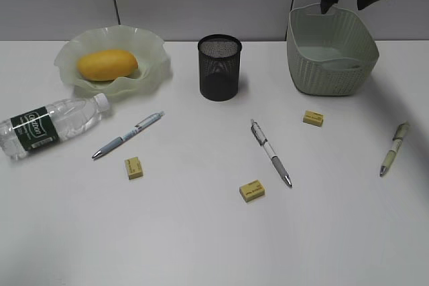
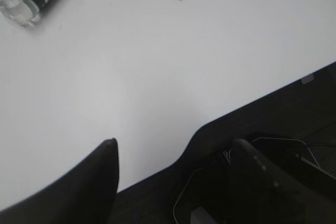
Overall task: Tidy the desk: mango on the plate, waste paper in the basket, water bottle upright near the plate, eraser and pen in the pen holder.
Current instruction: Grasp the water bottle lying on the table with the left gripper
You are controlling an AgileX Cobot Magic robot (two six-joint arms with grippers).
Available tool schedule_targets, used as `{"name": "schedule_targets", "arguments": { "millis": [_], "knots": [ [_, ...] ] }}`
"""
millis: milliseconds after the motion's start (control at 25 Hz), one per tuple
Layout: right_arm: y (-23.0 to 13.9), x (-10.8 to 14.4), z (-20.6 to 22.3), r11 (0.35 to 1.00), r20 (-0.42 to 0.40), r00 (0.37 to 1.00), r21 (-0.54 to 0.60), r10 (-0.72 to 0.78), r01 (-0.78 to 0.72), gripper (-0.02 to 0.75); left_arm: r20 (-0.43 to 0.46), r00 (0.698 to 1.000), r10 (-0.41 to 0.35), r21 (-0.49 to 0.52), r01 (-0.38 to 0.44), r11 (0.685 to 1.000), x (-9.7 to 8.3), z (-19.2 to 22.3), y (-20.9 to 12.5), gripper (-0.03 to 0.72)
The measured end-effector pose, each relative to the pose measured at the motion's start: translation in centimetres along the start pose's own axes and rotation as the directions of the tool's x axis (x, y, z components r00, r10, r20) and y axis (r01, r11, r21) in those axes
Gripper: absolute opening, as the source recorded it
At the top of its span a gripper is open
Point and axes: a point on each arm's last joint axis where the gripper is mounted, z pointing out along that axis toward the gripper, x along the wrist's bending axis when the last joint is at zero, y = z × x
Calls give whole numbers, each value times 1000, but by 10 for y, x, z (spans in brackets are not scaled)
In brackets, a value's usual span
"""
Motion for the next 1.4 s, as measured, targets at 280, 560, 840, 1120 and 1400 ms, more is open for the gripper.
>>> {"name": "schedule_targets", "arguments": {
  "millis": [280,560,840,1120,1400],
  "knots": [
    [1,6,-36,993,-107,994,115,16,-4,568,0,1000,0,0,0,1000,0,0,0,499],
    [1,2,-78,992,-131,991,124,3,14,545,0,1000,0,0,0,1000,0,0,0,499],
    [-14,-5,-130,994,-141,989,98,-34,48,540,0,1000,0,0,0,1000,0,0,0,499],
    [-46,-11,-181,992,-156,985,91,-68,83,538,0,1000,0,0,0,1000,0,0,0,499],
    [-95,-24,-240,994,-164,983,55,-80,91,537,0,1000,0,0,0,1000,0,0,0,499]
  ]
}}
